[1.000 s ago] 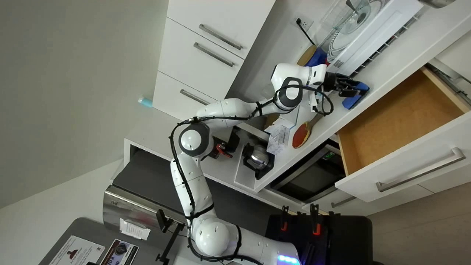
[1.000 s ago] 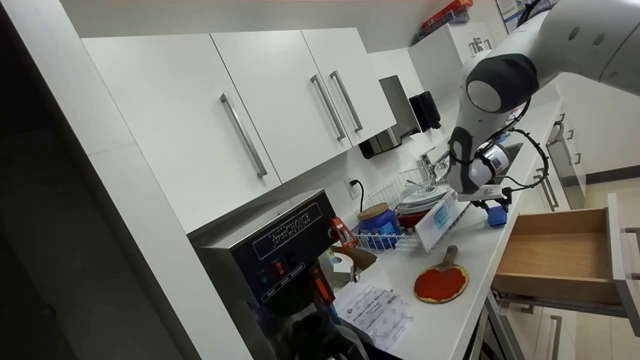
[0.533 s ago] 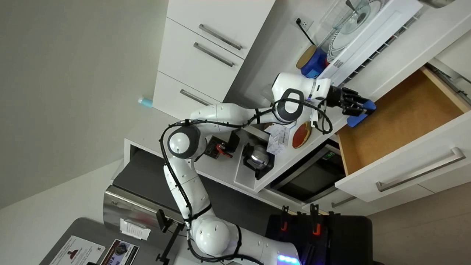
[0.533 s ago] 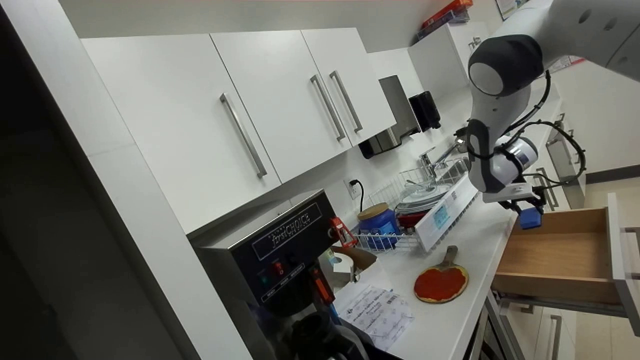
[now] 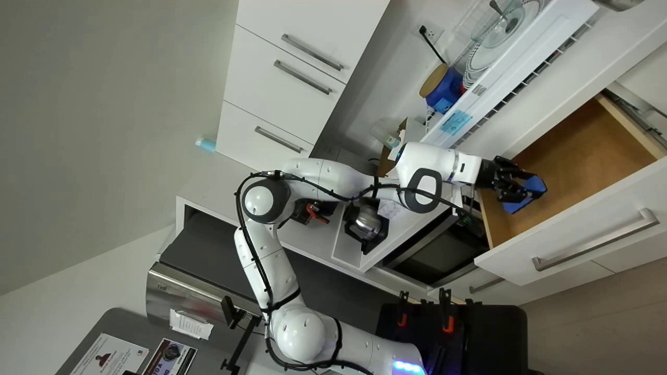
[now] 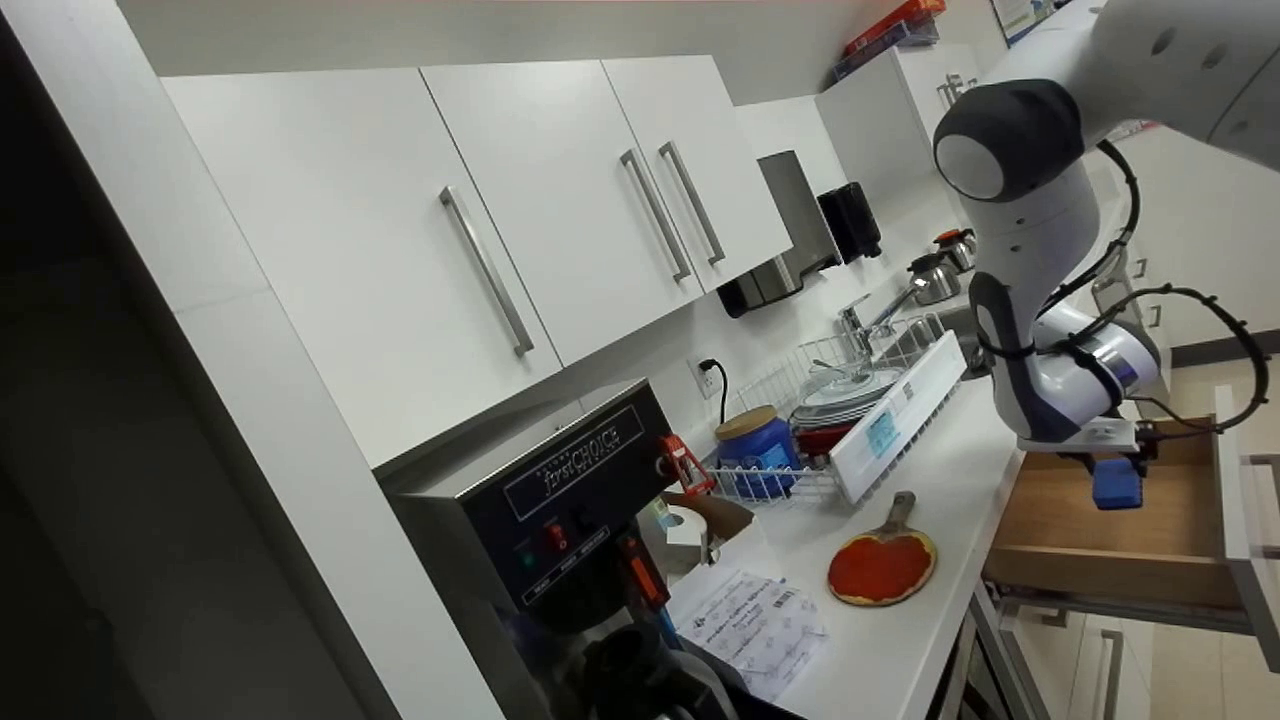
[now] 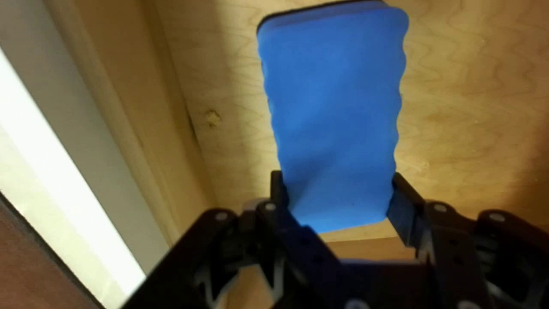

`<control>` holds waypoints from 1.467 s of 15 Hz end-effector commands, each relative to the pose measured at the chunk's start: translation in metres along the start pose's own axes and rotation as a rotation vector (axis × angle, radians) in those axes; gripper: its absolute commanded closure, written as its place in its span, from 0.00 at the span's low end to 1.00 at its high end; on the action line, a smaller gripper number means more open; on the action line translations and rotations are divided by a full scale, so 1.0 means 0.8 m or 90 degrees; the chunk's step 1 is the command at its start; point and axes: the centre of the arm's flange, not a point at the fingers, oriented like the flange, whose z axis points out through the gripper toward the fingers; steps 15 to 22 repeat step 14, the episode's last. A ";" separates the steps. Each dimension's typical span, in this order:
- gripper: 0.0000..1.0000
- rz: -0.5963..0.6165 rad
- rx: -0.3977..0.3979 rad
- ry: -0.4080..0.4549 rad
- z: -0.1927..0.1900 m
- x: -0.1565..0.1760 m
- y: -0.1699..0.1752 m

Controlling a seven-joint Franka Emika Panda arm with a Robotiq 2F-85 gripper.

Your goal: Put the.blue sponge in the open drawer

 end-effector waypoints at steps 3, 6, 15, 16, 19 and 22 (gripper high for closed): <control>0.00 0.022 0.020 0.003 0.004 -0.016 0.019; 0.00 0.025 0.021 0.001 0.003 -0.016 0.017; 0.00 0.018 0.020 0.000 -0.002 -0.015 0.013; 0.00 0.018 0.020 0.000 -0.002 -0.015 0.013; 0.00 0.018 0.020 0.000 -0.002 -0.015 0.013; 0.00 0.018 0.020 0.000 -0.002 -0.015 0.013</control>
